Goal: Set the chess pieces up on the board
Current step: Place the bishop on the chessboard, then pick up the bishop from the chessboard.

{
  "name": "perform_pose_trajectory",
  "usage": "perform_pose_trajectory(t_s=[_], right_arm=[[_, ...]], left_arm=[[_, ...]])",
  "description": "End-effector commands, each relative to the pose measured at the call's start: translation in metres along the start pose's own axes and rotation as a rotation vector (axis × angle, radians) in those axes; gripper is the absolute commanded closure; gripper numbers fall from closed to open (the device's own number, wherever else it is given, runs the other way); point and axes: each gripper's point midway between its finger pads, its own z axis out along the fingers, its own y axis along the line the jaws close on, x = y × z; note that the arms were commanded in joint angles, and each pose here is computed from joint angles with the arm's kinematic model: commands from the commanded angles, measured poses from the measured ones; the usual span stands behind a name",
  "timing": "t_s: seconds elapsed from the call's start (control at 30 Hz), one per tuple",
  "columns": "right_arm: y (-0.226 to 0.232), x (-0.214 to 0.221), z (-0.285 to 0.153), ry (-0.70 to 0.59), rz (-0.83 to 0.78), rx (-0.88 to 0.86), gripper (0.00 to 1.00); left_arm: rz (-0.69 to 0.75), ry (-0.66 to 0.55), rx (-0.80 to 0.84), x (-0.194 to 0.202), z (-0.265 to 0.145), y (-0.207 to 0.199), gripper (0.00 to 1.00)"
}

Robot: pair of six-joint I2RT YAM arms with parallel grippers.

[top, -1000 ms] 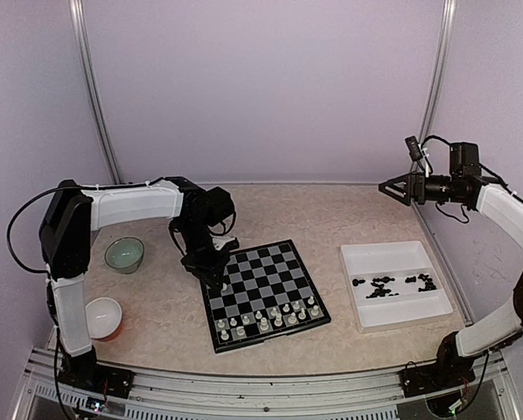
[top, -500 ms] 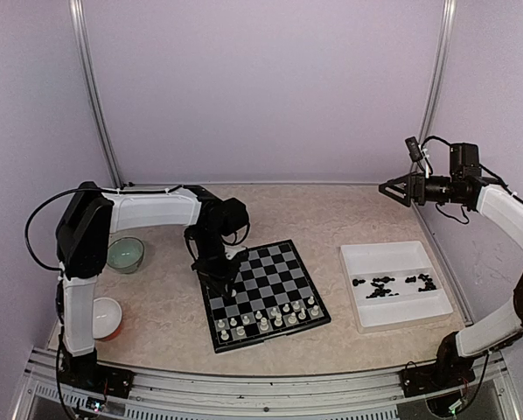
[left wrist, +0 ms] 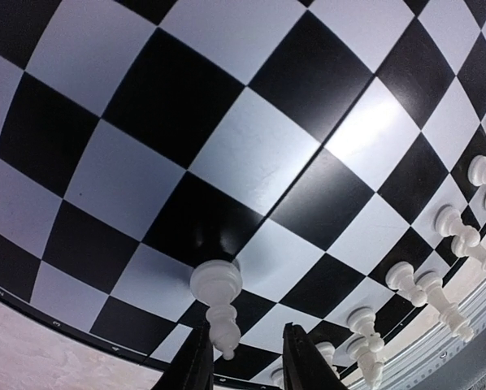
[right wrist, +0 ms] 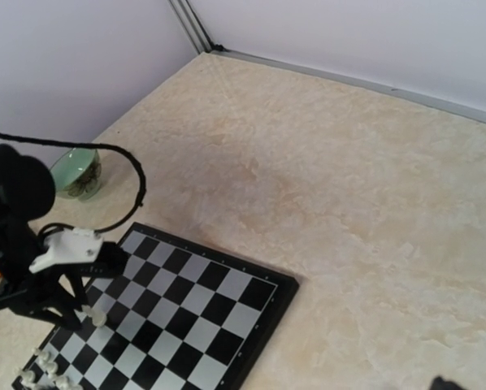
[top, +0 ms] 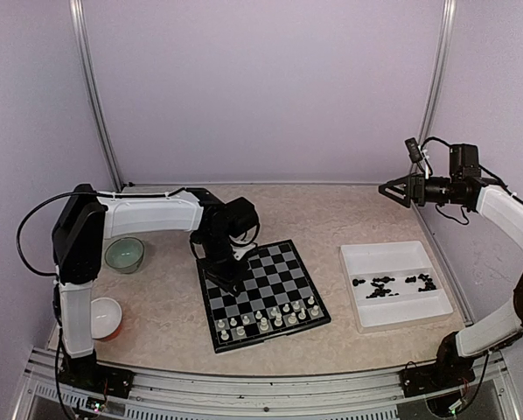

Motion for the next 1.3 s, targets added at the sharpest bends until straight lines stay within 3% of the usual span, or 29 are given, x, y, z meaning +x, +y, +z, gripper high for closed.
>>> perform_pose_trajectory(t_s=[0.0, 0.2, 0.37, 0.57, 0.93, 1.13, 1.27], right_arm=[[0.005, 0.002, 0.000, -0.001, 0.002, -0.015, 0.01], [0.006, 0.004, -0.001, -0.004, -0.001, -0.016, 0.01], [0.008, 0.005, -0.001, -0.005, -0.004, -0.020, 0.01], [0.009, 0.007, -0.001, -0.006, -0.004, -0.022, 0.01], [0.010, 0.008, -0.002, -0.006, -0.008, -0.018, 0.01], [0.012, 0.008, -0.004, -0.008, -0.017, -0.012, 0.01], [0.011, 0.009, -0.004, -0.006, -0.019, -0.006, 0.01]], left_arm=[[0.022, -0.066, -0.009, -0.008, -0.008, -0.008, 0.70], [0.011, -0.070, -0.037, -0.010, -0.008, -0.004, 0.83], [0.010, -0.083, -0.068, -0.014, -0.007, -0.001, 0.78], [0.019, -0.110, -0.065, -0.022, -0.008, -0.006, 0.78], [0.050, -0.140, -0.072, -0.026, -0.016, -0.016, 0.97], [0.141, -0.225, -0.065, -0.020, -0.056, -0.046, 0.98], [0.203, -0.201, -0.012, -0.002, -0.061, -0.071, 0.98]])
